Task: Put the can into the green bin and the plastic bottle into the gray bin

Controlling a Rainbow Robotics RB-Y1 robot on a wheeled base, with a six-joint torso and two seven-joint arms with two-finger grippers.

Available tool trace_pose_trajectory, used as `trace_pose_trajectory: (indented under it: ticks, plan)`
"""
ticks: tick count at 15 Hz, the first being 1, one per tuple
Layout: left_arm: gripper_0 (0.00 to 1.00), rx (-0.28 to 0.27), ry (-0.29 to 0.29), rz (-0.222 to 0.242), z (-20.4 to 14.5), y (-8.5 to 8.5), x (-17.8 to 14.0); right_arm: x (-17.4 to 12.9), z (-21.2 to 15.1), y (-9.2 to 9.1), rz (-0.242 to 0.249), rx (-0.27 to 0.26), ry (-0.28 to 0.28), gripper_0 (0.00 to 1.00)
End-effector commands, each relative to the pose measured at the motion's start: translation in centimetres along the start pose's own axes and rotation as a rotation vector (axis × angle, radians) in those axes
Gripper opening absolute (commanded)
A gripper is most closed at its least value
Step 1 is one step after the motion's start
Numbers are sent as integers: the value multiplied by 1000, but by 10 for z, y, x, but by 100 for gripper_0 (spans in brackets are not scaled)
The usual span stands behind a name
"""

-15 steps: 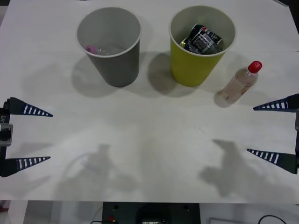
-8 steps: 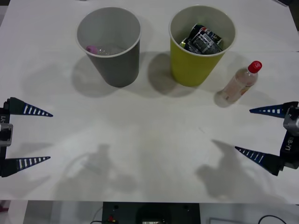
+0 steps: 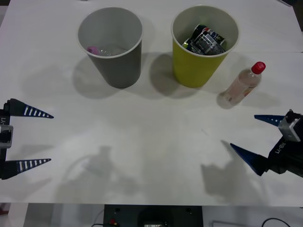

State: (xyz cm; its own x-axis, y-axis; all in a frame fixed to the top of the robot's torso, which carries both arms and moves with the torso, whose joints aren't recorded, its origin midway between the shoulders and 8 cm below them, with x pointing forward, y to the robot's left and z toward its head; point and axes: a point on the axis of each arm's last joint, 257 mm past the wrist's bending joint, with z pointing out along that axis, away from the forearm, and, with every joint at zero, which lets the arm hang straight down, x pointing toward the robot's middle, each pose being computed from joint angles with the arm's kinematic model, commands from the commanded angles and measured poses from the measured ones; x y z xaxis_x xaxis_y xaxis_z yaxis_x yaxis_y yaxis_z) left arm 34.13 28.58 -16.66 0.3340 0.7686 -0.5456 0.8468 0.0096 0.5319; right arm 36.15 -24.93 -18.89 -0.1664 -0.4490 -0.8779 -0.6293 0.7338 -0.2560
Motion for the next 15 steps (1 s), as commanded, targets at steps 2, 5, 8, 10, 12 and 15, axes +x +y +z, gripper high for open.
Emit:
trace_pose_trajectory:
  ticks: [2, 5, 8, 10, 12, 15]
  plan:
    - [100, 0, 0, 0, 0, 0, 0, 7, 12, -1, 126, 94, -23, 100]
    - [100, 0, 0, 0, 0, 0, 0, 15, 22, -9, 202, 187, -35, 100]
    - [100, 0, 0, 0, 0, 0, 0, 31, 30, -24, 264, 290, -51, 100]
    - [100, 0, 0, 0, 0, 0, 0, 38, 35, -36, 288, 338, -88, 100]
    - [100, 0, 0, 0, 0, 0, 0, 44, 41, -47, 314, 380, -142, 100]
    - [100, 0, 0, 0, 0, 0, 0, 51, 56, -58, 325, 410, -204, 100]
